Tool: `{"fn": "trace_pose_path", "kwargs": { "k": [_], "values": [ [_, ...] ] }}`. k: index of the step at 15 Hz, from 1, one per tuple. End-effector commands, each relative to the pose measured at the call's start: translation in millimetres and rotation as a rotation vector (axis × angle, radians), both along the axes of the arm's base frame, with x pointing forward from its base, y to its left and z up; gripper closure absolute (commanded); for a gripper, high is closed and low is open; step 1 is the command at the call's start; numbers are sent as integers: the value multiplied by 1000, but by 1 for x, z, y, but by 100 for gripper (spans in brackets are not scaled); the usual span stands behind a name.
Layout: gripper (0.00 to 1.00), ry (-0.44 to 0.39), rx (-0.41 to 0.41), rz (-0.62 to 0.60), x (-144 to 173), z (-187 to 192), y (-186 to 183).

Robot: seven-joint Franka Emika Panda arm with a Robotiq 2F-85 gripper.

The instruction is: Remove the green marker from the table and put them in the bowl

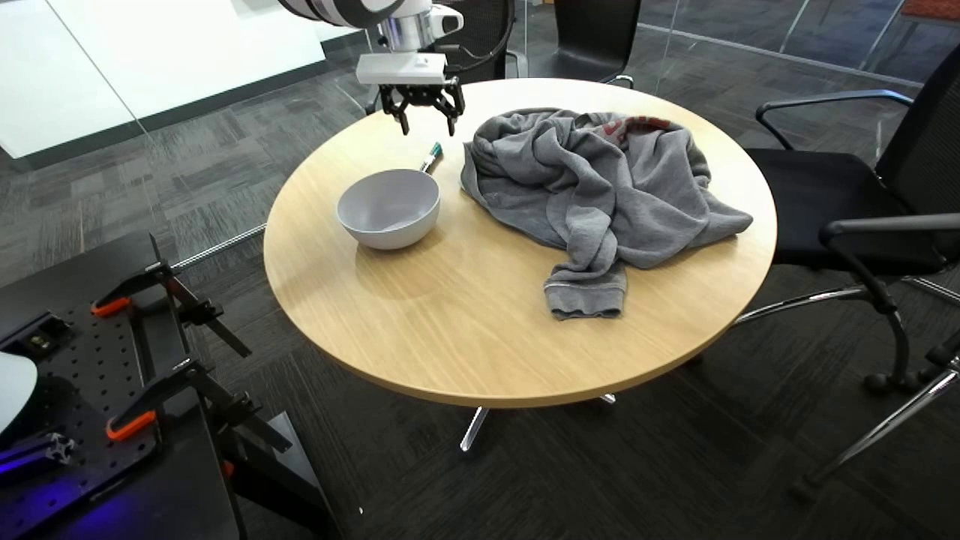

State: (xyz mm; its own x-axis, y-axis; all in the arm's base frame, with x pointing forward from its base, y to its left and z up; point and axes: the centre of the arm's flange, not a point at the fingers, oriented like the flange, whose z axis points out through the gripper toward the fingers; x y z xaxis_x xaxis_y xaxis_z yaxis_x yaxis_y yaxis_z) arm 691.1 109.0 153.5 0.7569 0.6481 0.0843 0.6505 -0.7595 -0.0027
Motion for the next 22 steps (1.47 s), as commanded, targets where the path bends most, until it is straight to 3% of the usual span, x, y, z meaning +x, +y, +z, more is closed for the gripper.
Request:
{"fn": "trace_pose_path", "kwargs": {
  "k": [1,19,21,22],
  "values": [
    [0,36,5,23,9,-9,10],
    [0,106,3,26,18,-50,24],
    [26,109,3,25,20,-52,24],
    [34,109,2,25,21,-52,23]
  ]
}}
